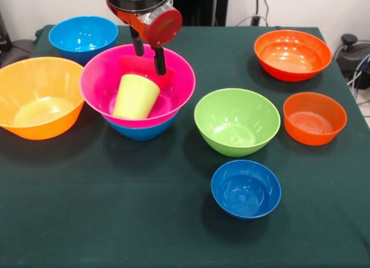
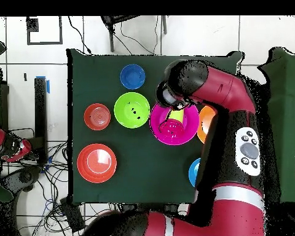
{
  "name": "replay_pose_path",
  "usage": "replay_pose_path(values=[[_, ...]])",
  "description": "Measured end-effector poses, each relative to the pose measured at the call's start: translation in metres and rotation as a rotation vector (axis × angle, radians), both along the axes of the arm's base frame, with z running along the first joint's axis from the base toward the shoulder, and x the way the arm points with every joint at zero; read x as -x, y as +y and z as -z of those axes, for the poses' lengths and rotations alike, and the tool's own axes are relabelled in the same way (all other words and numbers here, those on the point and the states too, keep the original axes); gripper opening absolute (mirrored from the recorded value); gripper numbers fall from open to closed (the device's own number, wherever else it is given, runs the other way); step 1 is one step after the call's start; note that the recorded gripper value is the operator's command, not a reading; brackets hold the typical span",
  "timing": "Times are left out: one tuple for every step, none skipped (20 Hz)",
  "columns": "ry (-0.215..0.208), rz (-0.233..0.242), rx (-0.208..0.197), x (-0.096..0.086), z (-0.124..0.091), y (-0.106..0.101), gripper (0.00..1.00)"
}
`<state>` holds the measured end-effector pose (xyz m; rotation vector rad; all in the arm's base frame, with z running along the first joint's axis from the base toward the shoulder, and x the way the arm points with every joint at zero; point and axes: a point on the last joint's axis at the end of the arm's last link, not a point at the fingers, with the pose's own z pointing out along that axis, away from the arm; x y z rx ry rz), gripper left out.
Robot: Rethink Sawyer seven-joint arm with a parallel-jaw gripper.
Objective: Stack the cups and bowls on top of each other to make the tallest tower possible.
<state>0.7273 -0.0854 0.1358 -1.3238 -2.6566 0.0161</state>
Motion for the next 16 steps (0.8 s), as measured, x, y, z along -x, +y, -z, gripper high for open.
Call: replay_pose_path(values=[[-0.001,-0.001,-0.002,0.0,0.0,0.0,1.0],[-0.001,-0.002,-0.004,0.0,0.0,0.0,1.0],[-0.003,-0.007,-0.01,-0.001,0.0,0.0,1.0],[-0.005,-0.01,-0.013,-0.002,0.001,0.001,1.0],[-0.005,-0.012,-0.015,-0.002,0.001,0.001,1.0],[-0.006,-0.014,-0.017,-0.002,0.001,0.001,1.0],[-0.005,-0.02,-0.015,-0.002,0.002,0.002,1.0],[-0.004,-0.025,-0.012,-0.002,0.002,0.003,1.0],[-0.002,-0.031,-0.008,-0.001,0.004,0.003,1.0],[-0.001,-0.033,-0.006,-0.001,0.004,0.003,1.0],[0.002,-0.04,0.0,0.001,0.006,0.002,1.0],[0.007,-0.048,0.008,0.002,0.008,0.002,1.0],[0.01,-0.054,0.013,0.004,0.01,0.001,1.0],[0.017,-0.066,0.025,0.006,0.013,0.0,1.0],[0.021,-0.072,0.031,0.007,0.015,-0.001,1.0],[0.022,-0.073,0.032,0.008,0.016,-0.001,1.0]])
